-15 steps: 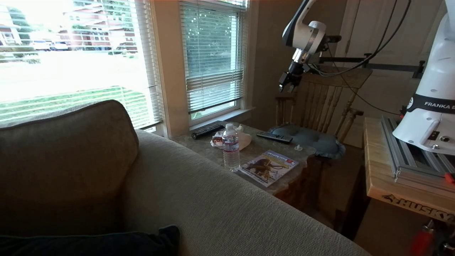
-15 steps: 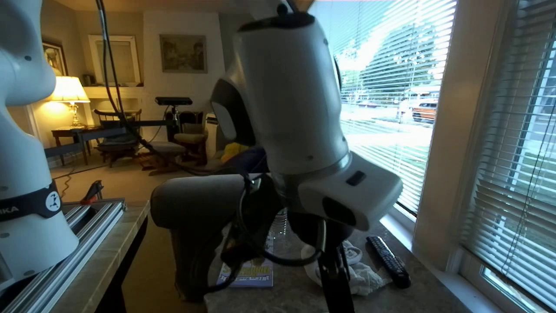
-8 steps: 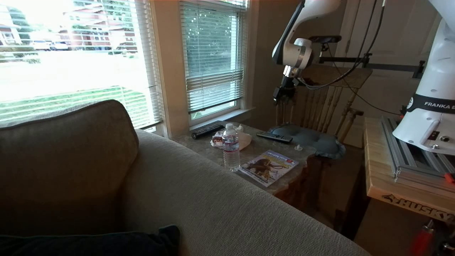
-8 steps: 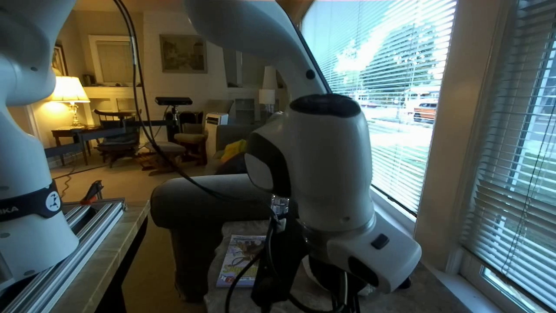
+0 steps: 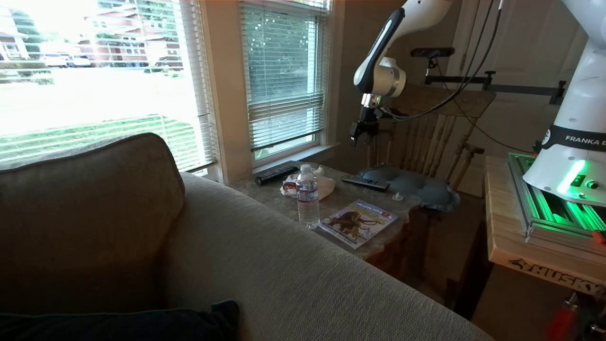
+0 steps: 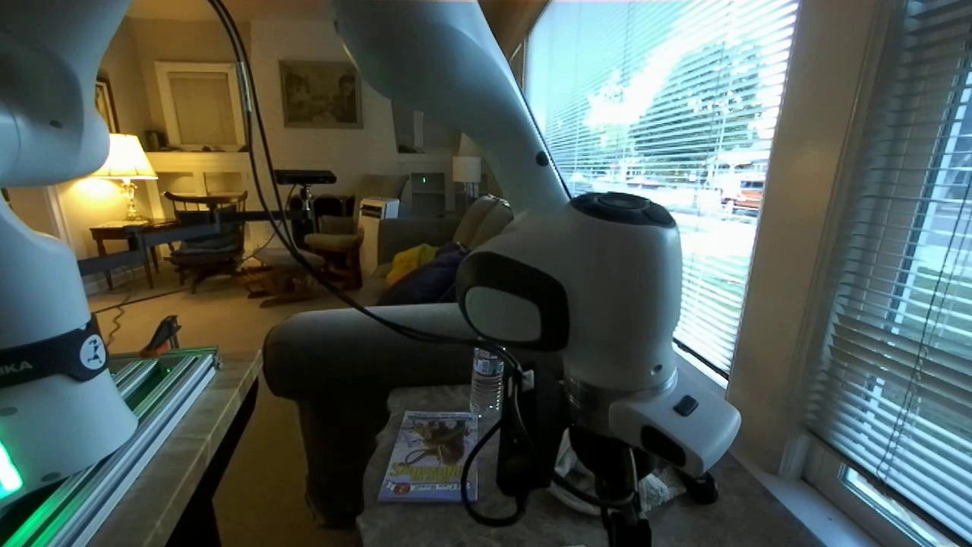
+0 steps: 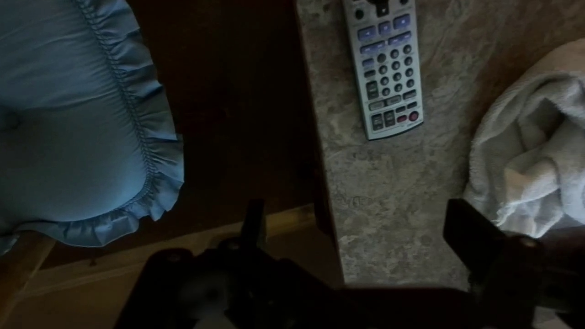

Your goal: Put the grey remote control on top of the white towel then press a button on the remote control.

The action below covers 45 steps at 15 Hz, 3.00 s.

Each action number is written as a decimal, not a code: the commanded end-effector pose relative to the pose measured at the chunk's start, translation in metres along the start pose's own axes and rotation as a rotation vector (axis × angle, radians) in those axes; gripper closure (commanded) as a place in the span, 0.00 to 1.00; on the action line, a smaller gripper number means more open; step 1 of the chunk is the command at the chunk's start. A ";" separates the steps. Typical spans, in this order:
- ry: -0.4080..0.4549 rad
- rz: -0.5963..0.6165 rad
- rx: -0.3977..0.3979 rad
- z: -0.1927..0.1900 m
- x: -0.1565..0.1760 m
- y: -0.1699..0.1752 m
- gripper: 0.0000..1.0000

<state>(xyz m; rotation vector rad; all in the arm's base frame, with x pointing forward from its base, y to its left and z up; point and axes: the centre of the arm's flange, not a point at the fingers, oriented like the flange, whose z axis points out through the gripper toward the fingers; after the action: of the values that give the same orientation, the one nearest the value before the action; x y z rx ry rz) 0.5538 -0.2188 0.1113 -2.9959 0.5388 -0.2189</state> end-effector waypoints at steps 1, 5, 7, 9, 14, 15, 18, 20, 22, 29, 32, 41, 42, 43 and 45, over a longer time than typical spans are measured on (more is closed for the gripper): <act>-0.001 -0.022 0.023 0.011 0.009 -0.013 0.00; -0.022 -0.047 0.030 0.023 0.004 -0.026 0.00; -0.045 -0.058 0.018 0.033 0.000 -0.029 0.00; -0.063 -0.063 0.011 0.041 -0.004 -0.031 0.00; -0.066 -0.061 0.027 0.032 -0.011 -0.026 0.00; -0.068 -0.063 0.020 0.031 -0.014 -0.023 0.00; -0.090 -0.105 0.023 0.042 -0.019 -0.034 0.00; -0.113 -0.128 0.043 0.049 -0.023 -0.044 0.00; -0.136 -0.145 0.045 0.056 -0.029 -0.053 0.00; -0.278 -0.213 0.030 0.085 -0.052 -0.063 0.00; -0.324 -0.245 0.001 0.093 -0.059 -0.062 0.00; -0.321 -0.336 -0.145 0.106 -0.067 -0.059 0.00; -0.310 -0.340 -0.150 0.108 -0.068 -0.058 0.00; -0.292 -0.345 -0.151 0.111 -0.068 -0.056 0.00; -0.253 -0.349 -0.154 0.115 -0.068 -0.054 0.00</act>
<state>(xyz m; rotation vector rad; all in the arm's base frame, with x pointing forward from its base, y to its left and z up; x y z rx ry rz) 0.5274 -0.1377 0.0071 -3.1351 0.0144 0.2459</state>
